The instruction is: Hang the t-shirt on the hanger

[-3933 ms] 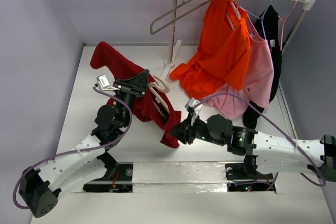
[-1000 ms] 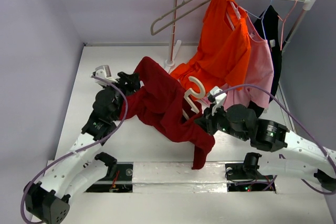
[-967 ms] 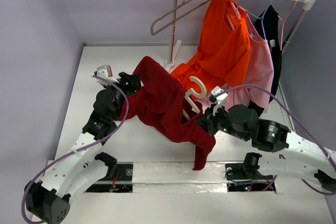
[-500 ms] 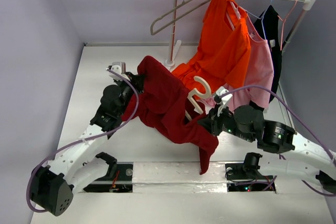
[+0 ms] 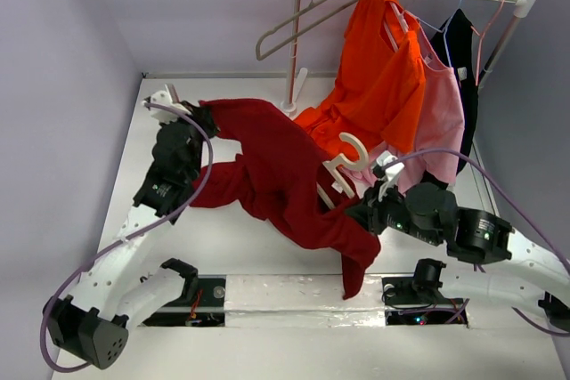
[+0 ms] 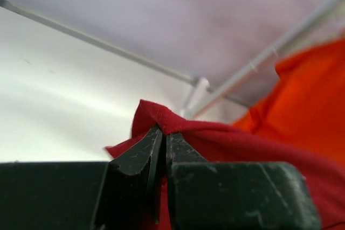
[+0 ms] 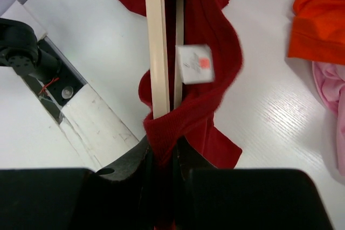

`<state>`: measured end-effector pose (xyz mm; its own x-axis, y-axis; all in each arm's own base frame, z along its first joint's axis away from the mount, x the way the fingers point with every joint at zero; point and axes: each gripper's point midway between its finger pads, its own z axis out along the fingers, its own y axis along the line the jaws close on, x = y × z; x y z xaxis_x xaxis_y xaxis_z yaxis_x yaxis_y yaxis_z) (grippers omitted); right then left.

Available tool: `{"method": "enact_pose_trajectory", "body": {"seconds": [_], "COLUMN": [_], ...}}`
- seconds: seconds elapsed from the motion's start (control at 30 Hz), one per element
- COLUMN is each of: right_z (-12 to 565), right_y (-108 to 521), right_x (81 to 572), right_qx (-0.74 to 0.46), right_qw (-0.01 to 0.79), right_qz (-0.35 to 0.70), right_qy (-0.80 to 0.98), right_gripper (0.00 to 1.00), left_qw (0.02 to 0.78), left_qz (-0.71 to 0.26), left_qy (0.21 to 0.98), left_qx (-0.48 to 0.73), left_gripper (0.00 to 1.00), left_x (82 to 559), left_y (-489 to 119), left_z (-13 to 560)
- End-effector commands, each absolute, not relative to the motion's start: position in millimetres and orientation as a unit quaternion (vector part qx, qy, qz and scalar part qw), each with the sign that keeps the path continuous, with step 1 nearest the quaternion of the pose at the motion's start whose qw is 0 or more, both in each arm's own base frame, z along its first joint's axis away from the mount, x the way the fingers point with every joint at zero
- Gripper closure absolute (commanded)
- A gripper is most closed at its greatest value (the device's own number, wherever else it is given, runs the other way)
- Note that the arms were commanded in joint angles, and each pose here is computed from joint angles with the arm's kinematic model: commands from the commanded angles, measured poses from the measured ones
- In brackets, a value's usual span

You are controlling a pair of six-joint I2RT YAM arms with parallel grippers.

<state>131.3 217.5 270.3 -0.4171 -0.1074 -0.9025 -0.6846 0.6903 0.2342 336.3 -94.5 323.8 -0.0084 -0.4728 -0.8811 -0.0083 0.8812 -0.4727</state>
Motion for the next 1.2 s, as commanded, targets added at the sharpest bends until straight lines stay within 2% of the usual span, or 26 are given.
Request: {"method": "enact_pose_trajectory", "body": {"seconds": [0.0, 0.4, 0.53, 0.63, 0.77, 0.97, 1.03, 1.07, 1.17], "right_z": [287.4, 345.9, 386.0, 395.6, 376.0, 396.2, 374.1, 363.4, 340.5], "right_y": [208.2, 186.2, 177.3, 171.7, 174.1, 156.2, 163.9, 163.9, 163.5], "right_x": [128.6, 105.8, 93.6, 90.1, 99.2, 112.7, 123.0, 128.8, 145.5], "right_qx": [-0.231, -0.246, -0.253, -0.252, -0.24, -0.208, -0.211, -0.207, -0.188], "right_qw": [0.49, 0.501, 0.513, 0.516, 0.514, 0.546, 0.53, 0.525, 0.52], "right_qz": [0.322, 0.365, 0.397, 0.402, 0.381, 0.348, 0.311, 0.289, 0.232], "right_qy": [0.777, 0.745, 0.718, 0.713, 0.73, 0.733, 0.76, 0.774, 0.8], "right_gripper": [1.0, 1.0, 1.0, 1.0, 1.0, 1.0, 1.0, 1.0, 1.0], "left_qw": [0.684, 0.684, 0.69, 0.696, 0.687, 0.676, 0.679, 0.69, 0.704], "left_qz": [-0.126, -0.113, -0.115, -0.131, -0.146, -0.197, -0.204, -0.211, -0.234], "left_qy": [0.682, 0.685, 0.68, 0.673, 0.679, 0.686, 0.682, 0.67, 0.652], "left_qx": [-0.226, -0.224, -0.218, -0.214, -0.213, -0.184, -0.178, -0.175, -0.159], "left_gripper": [1.0, 1.0, 1.0, 1.0, 1.0, 1.0, 0.88, 0.74, 0.56], "left_x": [339.5, 343.9, 343.2, 341.6, 339.4, 330.3, 322.3, 313.4, 294.2], "left_y": [-62.9, -48.2, -48.5, -52.3, -57.4, -76.5, -78.1, -75.7, -77.9], "left_z": [344.0, 347.7, 360.4, 369.2, 353.7, 336.3, 339.6, 350.2, 366.5]}}
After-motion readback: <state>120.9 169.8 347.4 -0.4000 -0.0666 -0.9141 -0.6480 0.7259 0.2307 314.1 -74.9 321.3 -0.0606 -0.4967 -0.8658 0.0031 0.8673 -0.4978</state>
